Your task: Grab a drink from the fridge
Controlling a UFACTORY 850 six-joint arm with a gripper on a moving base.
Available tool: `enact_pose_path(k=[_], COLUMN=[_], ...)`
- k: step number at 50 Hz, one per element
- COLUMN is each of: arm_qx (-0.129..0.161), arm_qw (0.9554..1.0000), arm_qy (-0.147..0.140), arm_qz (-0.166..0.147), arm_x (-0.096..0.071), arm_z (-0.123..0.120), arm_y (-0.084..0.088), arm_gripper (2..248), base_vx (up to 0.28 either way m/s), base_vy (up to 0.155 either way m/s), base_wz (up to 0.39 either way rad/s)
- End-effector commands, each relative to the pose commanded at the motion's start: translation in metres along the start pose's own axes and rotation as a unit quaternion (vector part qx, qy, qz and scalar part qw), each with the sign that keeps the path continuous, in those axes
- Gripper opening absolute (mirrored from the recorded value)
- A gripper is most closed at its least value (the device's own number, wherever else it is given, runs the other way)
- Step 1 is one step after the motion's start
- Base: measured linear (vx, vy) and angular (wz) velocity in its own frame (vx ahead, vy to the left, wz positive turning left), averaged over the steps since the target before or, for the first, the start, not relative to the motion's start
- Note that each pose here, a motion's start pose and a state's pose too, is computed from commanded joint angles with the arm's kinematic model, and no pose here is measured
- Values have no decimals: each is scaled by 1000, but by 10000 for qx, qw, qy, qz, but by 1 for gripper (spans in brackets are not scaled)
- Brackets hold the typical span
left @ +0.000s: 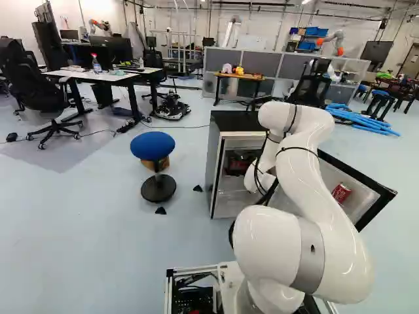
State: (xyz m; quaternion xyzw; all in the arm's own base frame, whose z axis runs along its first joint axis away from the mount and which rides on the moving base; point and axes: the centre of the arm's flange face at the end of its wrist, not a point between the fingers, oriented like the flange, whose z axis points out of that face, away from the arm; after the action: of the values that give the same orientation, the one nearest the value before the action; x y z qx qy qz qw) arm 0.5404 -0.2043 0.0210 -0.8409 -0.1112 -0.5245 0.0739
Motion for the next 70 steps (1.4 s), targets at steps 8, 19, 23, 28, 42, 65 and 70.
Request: enact_pose_path(k=[8,19,23,28,42,65,70], arm_qx=[0,0,0,0,0,-11,-60], arm_qw=[10000,10000,10000,10000,10000,10000,10000], arm_qy=[0,0,0,0,0,0,0], arm_qz=[0,0,0,0,0,5,28], arm_x=[0,0,0,0,0,0,0], arm_z=[0,0,0,0,0,0,0], arm_y=[0,0,0,0,0,0,1], arm_gripper=[247,225,213,201,196,184,184], base_vx=[0,0,0,0,0,0,0], base_vy=[0,0,0,0,0,0,0], base_wz=[0,0,0,0,0,0,0])
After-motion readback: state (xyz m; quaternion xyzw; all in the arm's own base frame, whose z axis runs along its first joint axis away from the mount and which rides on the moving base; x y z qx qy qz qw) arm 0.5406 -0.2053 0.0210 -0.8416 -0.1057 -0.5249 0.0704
